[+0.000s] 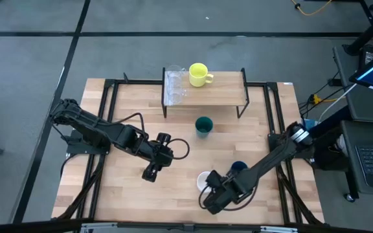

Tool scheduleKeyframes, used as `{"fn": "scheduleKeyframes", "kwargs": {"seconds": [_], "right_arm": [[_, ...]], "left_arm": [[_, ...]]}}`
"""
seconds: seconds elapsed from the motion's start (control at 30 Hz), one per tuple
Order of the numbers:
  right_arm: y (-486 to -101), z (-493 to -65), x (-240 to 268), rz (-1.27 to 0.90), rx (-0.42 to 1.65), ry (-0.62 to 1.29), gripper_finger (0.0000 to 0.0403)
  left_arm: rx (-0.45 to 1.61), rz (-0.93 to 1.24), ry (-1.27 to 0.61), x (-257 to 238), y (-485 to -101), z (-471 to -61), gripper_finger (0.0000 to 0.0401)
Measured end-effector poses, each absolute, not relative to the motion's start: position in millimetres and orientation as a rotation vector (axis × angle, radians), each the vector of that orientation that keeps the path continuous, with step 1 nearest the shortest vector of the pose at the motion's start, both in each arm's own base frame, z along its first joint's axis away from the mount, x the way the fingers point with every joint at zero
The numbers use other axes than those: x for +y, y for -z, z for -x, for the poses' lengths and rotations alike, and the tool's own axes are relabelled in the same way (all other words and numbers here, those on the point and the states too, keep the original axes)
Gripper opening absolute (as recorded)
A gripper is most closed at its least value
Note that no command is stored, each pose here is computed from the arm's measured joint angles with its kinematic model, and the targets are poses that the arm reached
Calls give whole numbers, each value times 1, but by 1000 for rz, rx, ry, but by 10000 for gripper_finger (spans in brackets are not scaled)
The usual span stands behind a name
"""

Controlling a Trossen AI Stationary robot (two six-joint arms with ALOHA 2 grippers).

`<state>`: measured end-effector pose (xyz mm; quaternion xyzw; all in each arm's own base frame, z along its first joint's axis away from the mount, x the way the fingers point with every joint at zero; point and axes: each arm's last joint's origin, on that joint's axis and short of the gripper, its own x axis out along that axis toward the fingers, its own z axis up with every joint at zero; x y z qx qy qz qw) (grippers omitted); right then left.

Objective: Stack small to large cups/mugs on shelf
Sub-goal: Put the white mug on the shelf

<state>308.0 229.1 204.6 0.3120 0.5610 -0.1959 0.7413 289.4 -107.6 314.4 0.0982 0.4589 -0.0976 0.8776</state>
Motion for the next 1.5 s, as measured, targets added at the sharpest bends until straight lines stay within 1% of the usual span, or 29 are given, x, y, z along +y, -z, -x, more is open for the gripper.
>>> {"fn": "scheduleKeyframes", "kwargs": {"seconds": [0.2, 0.33, 0.43, 0.63, 0.8, 1.03, 1.2, 1.33, 1.5], "right_arm": [[-210, -315, 235, -623, 1285, 494, 212], [-213, -318, 237, -592, 1292, 483, 204], [-211, -317, 236, -580, 1297, 480, 178], [-206, -316, 237, -588, 1325, 468, 106], [-206, -318, 236, -581, 1331, 442, 57], [-210, -320, 236, -544, 1340, 386, 53], [-234, -325, 238, -496, 1319, 324, 53], [-269, -328, 232, -431, 1316, 296, 53], [-316, -327, 208, -361, 1338, 333, 53]], "left_arm": [[956, -220, 211, -108, -314, -289, 111], [956, -220, 212, -108, -314, -289, 111], [956, -220, 212, -108, -314, -289, 111], [950, -219, 212, -108, -315, -290, 111], [947, -225, 215, -108, -315, -290, 111], [948, -226, 216, -108, -315, -290, 111], [948, -226, 216, -108, -315, -290, 111], [952, -238, 229, -111, -314, -288, 111], [986, -259, 254, -118, -314, -280, 111]]}}
